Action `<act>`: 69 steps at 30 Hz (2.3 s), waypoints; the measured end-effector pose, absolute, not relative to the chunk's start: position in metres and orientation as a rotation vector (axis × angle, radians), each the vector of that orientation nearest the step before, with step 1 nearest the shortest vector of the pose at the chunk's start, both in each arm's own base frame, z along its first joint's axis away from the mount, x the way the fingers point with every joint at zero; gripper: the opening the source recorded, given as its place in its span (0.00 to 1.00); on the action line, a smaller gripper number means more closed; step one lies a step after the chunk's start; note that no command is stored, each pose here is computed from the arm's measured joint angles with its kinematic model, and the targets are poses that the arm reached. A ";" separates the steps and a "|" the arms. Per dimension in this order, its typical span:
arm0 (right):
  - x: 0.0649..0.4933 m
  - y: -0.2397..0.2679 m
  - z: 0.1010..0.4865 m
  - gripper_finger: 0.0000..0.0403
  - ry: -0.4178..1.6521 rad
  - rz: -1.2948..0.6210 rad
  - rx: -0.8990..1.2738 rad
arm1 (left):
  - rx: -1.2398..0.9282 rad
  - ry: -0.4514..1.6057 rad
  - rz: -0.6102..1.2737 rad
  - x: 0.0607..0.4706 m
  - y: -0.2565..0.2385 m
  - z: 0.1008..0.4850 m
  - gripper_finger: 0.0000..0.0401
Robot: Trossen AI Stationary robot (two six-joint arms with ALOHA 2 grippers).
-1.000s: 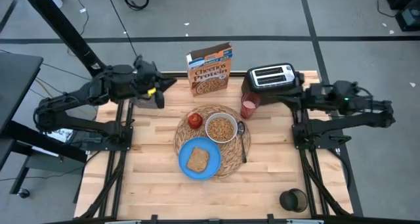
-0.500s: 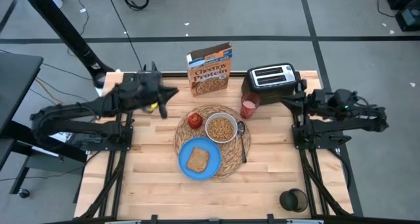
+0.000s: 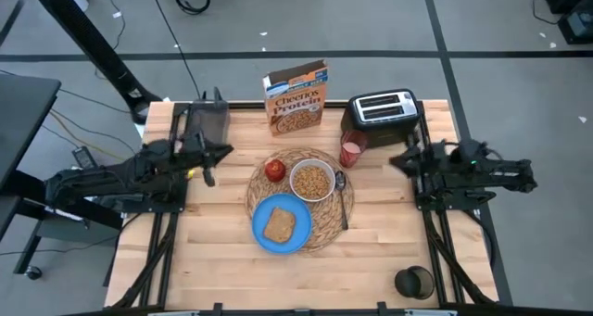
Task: Arrange a breakfast setting
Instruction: Return to Home Position
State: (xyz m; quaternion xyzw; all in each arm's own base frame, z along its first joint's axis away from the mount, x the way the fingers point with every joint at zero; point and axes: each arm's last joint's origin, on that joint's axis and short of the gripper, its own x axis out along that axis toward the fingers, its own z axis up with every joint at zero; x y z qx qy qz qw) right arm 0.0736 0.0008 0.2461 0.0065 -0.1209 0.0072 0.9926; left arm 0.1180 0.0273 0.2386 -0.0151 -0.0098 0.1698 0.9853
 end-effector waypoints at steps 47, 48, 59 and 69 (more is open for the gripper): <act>0.102 -0.007 0.161 0.11 0.057 -0.064 0.026 | 0.036 0.065 0.181 0.108 0.008 0.162 0.12; 0.102 -0.007 0.161 0.11 0.057 -0.064 0.026 | 0.036 0.065 0.181 0.108 0.008 0.162 0.12; 0.102 -0.007 0.161 0.11 0.057 -0.064 0.026 | 0.048 0.020 0.165 0.105 0.008 0.166 0.12; 0.102 -0.007 0.162 0.11 0.048 -0.067 0.025 | 0.008 -0.032 0.048 0.097 0.004 0.168 0.12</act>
